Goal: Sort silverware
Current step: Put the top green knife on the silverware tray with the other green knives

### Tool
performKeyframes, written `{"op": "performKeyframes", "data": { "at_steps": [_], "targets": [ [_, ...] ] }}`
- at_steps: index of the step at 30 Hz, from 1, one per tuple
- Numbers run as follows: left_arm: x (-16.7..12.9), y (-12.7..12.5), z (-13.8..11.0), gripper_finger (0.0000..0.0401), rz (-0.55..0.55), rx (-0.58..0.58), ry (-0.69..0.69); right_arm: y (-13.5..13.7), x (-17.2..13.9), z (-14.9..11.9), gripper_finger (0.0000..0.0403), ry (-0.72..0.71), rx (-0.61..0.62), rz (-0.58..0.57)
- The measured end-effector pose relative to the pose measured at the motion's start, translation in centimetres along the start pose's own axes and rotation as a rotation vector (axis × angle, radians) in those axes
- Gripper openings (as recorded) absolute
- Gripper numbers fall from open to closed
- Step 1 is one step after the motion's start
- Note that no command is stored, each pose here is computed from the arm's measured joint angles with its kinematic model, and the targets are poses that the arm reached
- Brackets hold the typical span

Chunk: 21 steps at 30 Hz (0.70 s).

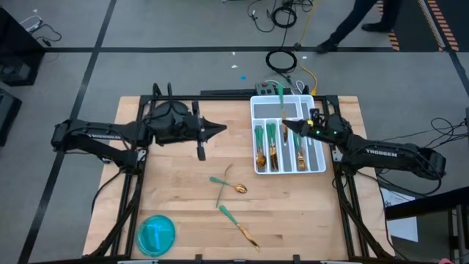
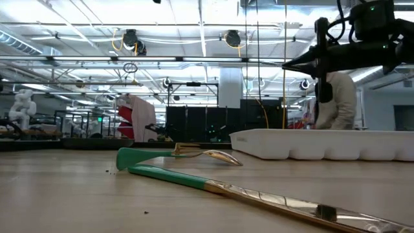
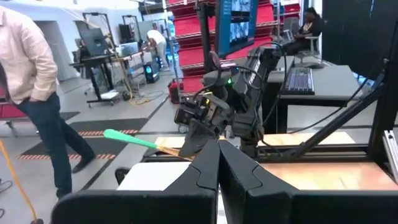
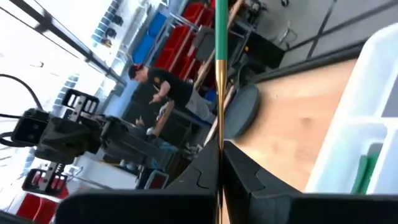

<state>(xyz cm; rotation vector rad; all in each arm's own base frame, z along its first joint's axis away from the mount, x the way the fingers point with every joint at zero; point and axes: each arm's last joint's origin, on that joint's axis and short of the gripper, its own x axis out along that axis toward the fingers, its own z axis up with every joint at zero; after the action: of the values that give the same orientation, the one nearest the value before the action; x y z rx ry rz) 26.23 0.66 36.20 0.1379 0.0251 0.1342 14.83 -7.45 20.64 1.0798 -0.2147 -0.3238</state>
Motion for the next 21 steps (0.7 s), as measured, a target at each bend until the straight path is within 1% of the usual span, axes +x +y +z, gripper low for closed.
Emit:
{"op": "performKeyframes", "data": {
  "at_steps": [6,14,21],
  "targets": [
    [0.0,-0.3,0.0,0.0007,0.023,0.001,0.006,-0.4,0.3,-0.6,0.0000,0.052,0.016,-0.029],
    [-0.1,-0.4,0.0,0.0007,0.019,0.001,0.006,-1.2,1.0,-1.6,0.0000,0.116,0.038,-0.084],
    [-0.1,-0.4,0.0,0.0007,0.020,0.001,0.008,-1.9,1.5,-2.2,0.0000,0.113,0.028,-0.147]
  ]
}}
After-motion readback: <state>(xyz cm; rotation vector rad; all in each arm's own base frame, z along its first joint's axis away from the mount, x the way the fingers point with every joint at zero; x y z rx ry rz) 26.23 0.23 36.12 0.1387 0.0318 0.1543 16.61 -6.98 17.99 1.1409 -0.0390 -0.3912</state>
